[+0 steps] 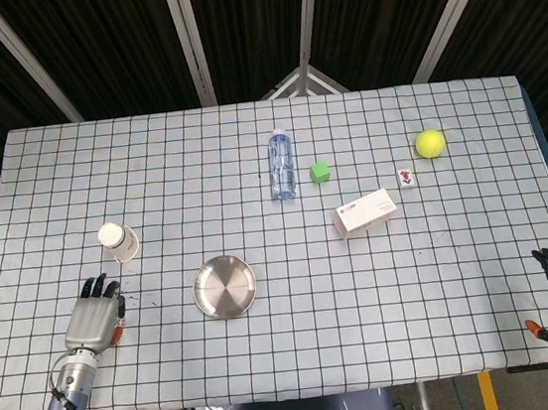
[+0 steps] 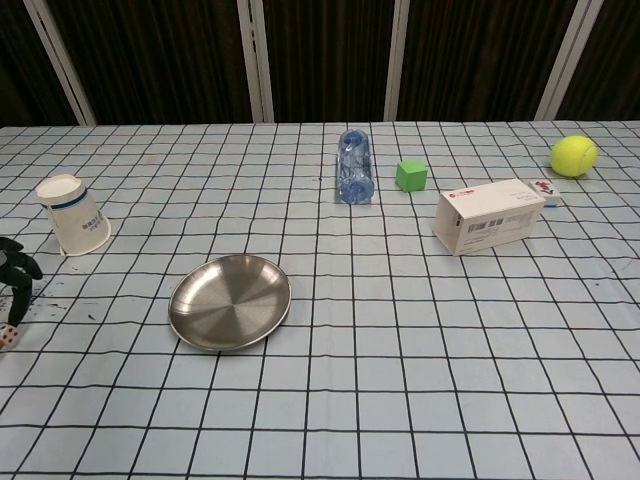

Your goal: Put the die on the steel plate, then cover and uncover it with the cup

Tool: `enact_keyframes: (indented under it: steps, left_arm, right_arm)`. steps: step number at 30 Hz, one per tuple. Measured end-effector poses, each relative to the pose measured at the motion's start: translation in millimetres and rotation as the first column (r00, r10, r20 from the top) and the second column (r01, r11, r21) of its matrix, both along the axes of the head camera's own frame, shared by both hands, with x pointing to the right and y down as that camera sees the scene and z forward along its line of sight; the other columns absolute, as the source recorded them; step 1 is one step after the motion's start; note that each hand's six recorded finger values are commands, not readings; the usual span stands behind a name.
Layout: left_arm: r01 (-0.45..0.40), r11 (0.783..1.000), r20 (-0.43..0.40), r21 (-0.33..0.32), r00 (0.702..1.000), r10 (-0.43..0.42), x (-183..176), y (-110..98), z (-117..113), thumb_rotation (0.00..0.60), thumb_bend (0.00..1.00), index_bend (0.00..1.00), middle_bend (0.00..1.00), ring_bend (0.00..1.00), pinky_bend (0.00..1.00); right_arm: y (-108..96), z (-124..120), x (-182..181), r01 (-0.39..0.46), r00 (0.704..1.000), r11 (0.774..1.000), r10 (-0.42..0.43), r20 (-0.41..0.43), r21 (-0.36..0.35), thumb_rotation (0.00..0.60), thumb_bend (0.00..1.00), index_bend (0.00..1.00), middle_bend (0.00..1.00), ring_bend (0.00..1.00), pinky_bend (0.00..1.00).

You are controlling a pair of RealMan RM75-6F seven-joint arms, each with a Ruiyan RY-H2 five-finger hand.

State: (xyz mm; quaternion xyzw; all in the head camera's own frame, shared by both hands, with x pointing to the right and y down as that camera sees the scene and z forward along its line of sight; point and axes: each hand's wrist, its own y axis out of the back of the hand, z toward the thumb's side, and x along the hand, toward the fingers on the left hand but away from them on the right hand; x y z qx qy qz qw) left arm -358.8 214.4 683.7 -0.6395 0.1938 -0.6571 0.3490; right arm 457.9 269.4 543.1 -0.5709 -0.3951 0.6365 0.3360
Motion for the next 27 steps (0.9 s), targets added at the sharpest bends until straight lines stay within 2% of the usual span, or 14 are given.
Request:
enact_keyframes:
  steps: [7,13,19,27]
  left_arm:
    - [-0.040,0.994,-0.101,0.098,0.994,0.050,33,-14,-28,0.600,0.48,0.52,0.18,0.00,0.06]
    - [-0.081,0.986,-0.168,0.144,0.980,0.105,70,-27,-38,0.600,0.48,0.52,0.19,0.00,0.06]
    - [-0.125,0.979,-0.233,0.162,0.959,0.161,121,-36,-29,0.600,0.48,0.53,0.21,0.00,0.06]
    - [-0.162,0.973,-0.262,0.166,0.944,0.202,173,-41,-7,0.600,0.48,0.53,0.20,0.00,0.06]
  right_arm:
    - [-1,-2,0,0.001,1.000,1.000,-0.001,0.000,0.005,0.600,0.04,0.11,0.12,0.13,0.09]
    - [-1,-4,0,-0.004,1.000,1.000,0.004,0.005,0.012,0.600,0.04,0.11,0.12,0.13,0.09]
    - [-2,-7,3,-0.010,1.000,1.000,0.010,0.007,0.022,0.600,0.04,0.11,0.12,0.13,0.09]
    - [-2,-8,4,-0.013,1.000,1.000,0.013,0.006,0.022,0.600,0.04,0.11,0.12,0.13,0.09]
